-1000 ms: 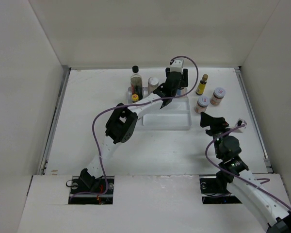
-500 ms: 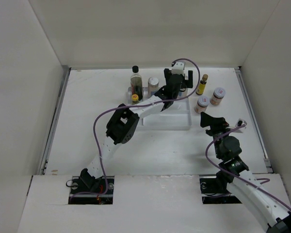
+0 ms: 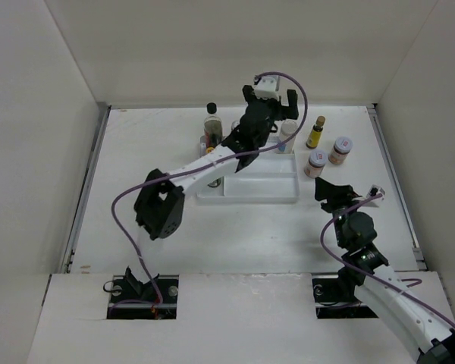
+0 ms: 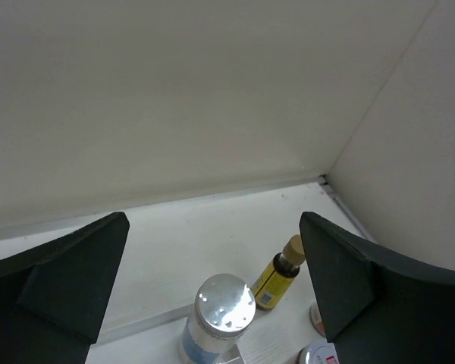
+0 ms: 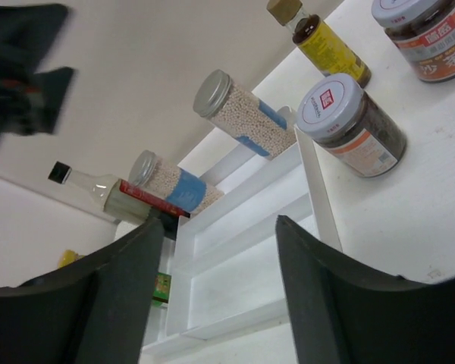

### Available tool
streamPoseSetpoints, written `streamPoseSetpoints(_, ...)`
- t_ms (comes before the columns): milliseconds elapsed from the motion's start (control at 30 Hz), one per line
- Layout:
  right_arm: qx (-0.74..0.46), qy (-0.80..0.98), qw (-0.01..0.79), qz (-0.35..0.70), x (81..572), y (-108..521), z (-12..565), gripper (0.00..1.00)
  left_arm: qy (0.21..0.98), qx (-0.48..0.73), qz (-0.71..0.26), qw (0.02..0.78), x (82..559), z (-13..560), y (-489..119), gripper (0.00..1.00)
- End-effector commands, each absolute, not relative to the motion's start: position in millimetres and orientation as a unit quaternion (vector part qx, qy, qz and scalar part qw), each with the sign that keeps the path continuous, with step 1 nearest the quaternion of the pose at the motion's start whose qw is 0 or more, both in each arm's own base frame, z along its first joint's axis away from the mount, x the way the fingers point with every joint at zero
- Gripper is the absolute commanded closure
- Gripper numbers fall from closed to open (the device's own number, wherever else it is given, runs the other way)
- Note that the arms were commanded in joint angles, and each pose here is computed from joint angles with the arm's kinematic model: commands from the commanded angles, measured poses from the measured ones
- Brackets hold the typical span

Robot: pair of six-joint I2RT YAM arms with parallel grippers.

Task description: Organize the condiment bottles

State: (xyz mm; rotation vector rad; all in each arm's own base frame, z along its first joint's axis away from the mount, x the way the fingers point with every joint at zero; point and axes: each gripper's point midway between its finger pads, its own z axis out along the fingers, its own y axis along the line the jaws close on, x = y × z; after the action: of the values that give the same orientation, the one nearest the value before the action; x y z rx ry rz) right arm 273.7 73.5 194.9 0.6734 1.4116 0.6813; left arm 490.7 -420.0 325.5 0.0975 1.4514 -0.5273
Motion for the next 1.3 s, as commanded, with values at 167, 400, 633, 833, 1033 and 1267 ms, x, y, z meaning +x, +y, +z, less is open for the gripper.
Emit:
streamPoseSetpoints(167, 0.266, 0.635, 0.653, 0.316, 283.1, 92.2, 210.3, 0.69, 0.602, -0.08, -0.207, 0.767, 411.5, 398.1, -263.7, 0.0)
streamPoseSetpoints(400, 0.235, 0.676, 0.638, 0.283, 301.2, 109.9, 202.0, 0.75, 0.644, -0.271, -0.111, 0.706, 335.5, 275.1, -87.6, 0.0)
streamPoseSetpoints(633, 0.227, 0.724, 0.628, 0.174, 330.1, 104.6, 192.6, 0.33, 0.737, -0.346, -0.036, 0.58, 307.4, 159.7, -17.3, 0.0)
streamPoseSetpoints(833, 0.208, 0.767, 0.606, 0.032, 355.7, 81.3, 187.0, 0.07, 0.789, -0.358, -0.097, 0.489, 317.4, 111.6, -39.7, 0.0)
streamPoseSetpoints(1033, 0.208, 0.798, 0.565, -0.044, 382.4, 62.8, 168.1, 0.01, 0.786, -0.4, -0.101, 0.46, 334.5, 107.2, -41.8, 0.0)
streamPoseSetpoints(1267, 0.219, 0.816, 0.531, -0.064, 410.9, 39.7, 137.5, 0.01, 0.771, -0.424, -0.074, 0.469, 345.6, 110.7, -19.3, 0.0)
